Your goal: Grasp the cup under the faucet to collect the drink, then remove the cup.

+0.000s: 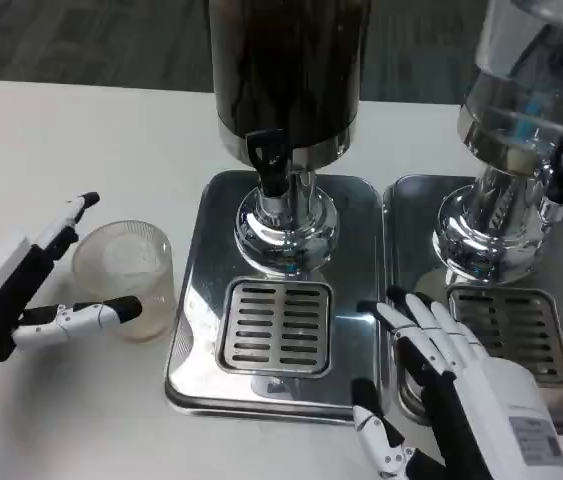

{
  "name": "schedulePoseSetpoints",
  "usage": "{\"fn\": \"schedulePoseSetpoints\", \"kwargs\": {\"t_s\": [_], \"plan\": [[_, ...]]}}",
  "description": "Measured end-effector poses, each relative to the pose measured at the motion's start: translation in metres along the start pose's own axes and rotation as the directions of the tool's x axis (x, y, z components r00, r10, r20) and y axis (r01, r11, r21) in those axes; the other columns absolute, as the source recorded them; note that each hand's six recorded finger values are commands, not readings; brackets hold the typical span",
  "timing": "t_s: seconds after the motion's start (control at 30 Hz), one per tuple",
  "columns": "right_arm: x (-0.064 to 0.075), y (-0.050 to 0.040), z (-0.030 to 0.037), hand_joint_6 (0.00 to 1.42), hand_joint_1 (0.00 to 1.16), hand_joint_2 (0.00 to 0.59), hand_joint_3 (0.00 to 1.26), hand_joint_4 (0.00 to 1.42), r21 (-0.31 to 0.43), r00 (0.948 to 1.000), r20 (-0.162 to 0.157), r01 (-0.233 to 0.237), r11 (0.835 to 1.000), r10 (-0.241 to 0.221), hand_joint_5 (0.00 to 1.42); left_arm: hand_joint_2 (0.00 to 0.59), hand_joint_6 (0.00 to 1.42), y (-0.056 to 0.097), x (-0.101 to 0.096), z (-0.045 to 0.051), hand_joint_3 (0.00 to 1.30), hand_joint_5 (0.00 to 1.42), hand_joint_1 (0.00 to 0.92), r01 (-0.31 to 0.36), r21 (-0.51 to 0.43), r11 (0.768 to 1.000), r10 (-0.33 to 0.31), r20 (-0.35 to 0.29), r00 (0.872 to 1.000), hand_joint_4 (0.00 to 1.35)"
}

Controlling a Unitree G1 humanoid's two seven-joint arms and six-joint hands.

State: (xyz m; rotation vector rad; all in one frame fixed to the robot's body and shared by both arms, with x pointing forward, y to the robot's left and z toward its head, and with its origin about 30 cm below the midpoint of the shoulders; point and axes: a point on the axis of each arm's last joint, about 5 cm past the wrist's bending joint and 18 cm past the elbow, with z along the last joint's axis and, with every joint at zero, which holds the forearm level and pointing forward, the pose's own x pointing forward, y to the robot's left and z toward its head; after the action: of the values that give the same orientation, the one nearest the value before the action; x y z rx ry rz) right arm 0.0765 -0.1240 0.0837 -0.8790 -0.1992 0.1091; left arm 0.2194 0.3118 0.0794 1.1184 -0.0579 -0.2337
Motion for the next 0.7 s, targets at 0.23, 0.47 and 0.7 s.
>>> {"fn": "schedulePoseSetpoints", "kwargs": {"t_s": [0.23, 0.47, 0.7], "plan": [[-0.001, -0.0007, -0.0012, 0.08, 0.31, 0.448, 0.2, 0.09, -0.004, 1.0, -0.006, -0.002, 1.0, 0.002, 0.07, 0.013, 0.28, -0.005, 0.003, 0.0024, 0.0, 0.2, 0.087, -0.001, -0.008, 1.0, 0.001, -0.001, 1.0, 0.01], [-0.002, -0.0027, -0.0016, 0.08, 0.31, 0.448, 0.2, 0.09, -0.001, 0.9999, -0.015, -0.002, 1.0, 0.002, 0.07, 0.027, 0.3, -0.008, 0.009, 0.007, 0.0, 0.2, 0.095, 0.001, -0.017, 1.0, -0.001, 0.012, 1.0, 0.02], [-0.002, -0.0067, -0.001, 0.08, 0.31, 0.447, 0.2, 0.1, 0.004, 0.9998, -0.02, 0.0, 1.0, 0.0, 0.07, 0.059, 0.33, -0.011, 0.012, 0.0102, 0.0, 0.21, 0.124, -0.002, -0.025, 1.0, 0.002, 0.017, 1.0, 0.03]]}}
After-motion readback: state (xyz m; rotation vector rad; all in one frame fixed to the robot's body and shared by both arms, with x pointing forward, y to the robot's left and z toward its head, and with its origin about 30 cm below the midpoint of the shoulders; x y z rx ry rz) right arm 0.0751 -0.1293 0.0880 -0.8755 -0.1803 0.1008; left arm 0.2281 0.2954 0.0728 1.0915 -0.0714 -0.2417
